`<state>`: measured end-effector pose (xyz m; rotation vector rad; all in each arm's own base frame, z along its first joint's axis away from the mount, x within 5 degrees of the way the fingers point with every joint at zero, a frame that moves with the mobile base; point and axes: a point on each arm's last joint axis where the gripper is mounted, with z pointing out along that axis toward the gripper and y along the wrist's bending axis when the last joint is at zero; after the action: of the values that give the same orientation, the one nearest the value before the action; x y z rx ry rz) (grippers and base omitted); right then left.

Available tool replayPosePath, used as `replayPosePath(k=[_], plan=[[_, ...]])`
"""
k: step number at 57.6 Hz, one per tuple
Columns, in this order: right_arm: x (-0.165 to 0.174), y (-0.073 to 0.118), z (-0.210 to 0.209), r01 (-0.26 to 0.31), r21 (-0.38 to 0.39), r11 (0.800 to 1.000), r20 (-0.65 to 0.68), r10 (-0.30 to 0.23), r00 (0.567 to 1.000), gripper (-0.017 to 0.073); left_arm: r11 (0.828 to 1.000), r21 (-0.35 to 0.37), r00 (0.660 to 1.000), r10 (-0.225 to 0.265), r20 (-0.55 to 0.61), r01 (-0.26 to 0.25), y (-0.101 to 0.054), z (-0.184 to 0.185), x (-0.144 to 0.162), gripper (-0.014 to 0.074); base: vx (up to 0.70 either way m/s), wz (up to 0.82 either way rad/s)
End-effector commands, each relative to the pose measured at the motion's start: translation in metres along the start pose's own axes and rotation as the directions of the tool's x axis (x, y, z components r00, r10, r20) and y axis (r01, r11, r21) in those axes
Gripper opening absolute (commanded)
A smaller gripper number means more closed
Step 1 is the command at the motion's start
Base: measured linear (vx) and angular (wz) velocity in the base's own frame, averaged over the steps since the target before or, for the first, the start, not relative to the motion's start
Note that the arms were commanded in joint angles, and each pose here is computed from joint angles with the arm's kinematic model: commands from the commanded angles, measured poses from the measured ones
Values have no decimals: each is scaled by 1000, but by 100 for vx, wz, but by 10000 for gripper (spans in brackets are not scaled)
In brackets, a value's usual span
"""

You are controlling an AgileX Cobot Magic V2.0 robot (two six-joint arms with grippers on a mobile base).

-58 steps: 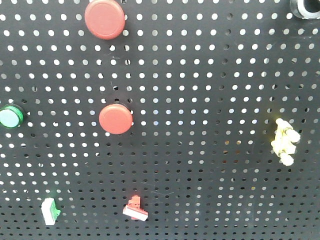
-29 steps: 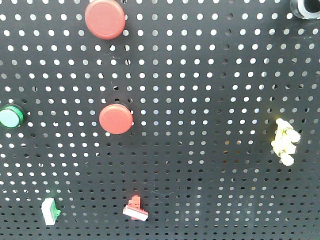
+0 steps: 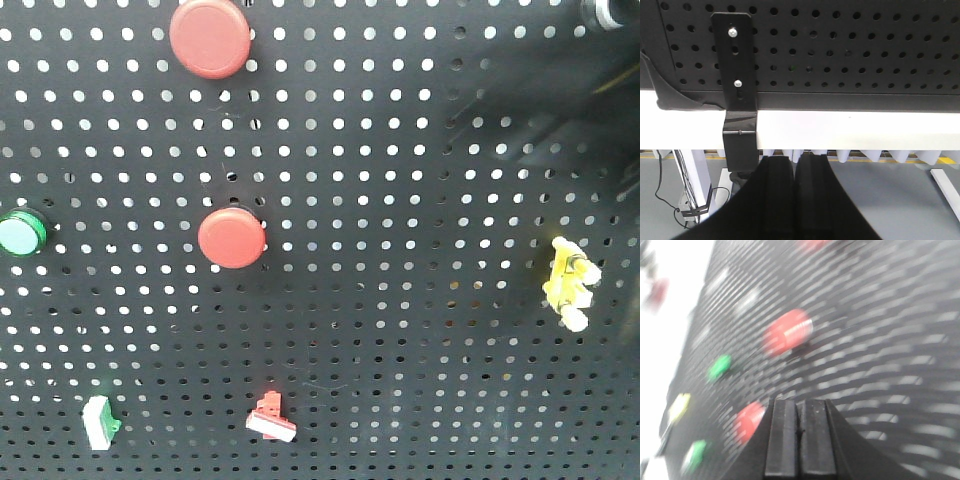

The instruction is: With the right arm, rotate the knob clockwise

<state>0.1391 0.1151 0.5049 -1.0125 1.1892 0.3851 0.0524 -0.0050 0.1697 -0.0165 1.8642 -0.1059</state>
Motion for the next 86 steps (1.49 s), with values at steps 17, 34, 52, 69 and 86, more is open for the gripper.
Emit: replayPosePath(k=[17, 34, 52, 69, 86], plan=[[-12, -22, -34, 344, 322, 882, -212, -287, 934, -9, 1000, -1, 997, -14, 73, 15, 0, 0, -4, -6, 0, 0], [-17, -30, -52, 486, 409, 772, -310, -383, 870, 43, 1000, -1, 997, -14, 73, 15, 0, 0, -4, -6, 0, 0], [-20, -30, -52, 490, 425, 761, -295, -395, 870, 240, 1000, -1, 997, -14, 73, 15, 0, 0, -4, -6, 0, 0], [-19, -34, -42, 495, 443, 748, -270, -415, 869, 277, 1000, -1, 997, -14, 73, 15, 0, 0, -4, -6, 0, 0], [-10, -43, -28, 476, 458, 751, -284, -384, 879, 249, 1000, -1, 997, -14, 73, 15, 0, 0, -4, -6, 0, 0]])
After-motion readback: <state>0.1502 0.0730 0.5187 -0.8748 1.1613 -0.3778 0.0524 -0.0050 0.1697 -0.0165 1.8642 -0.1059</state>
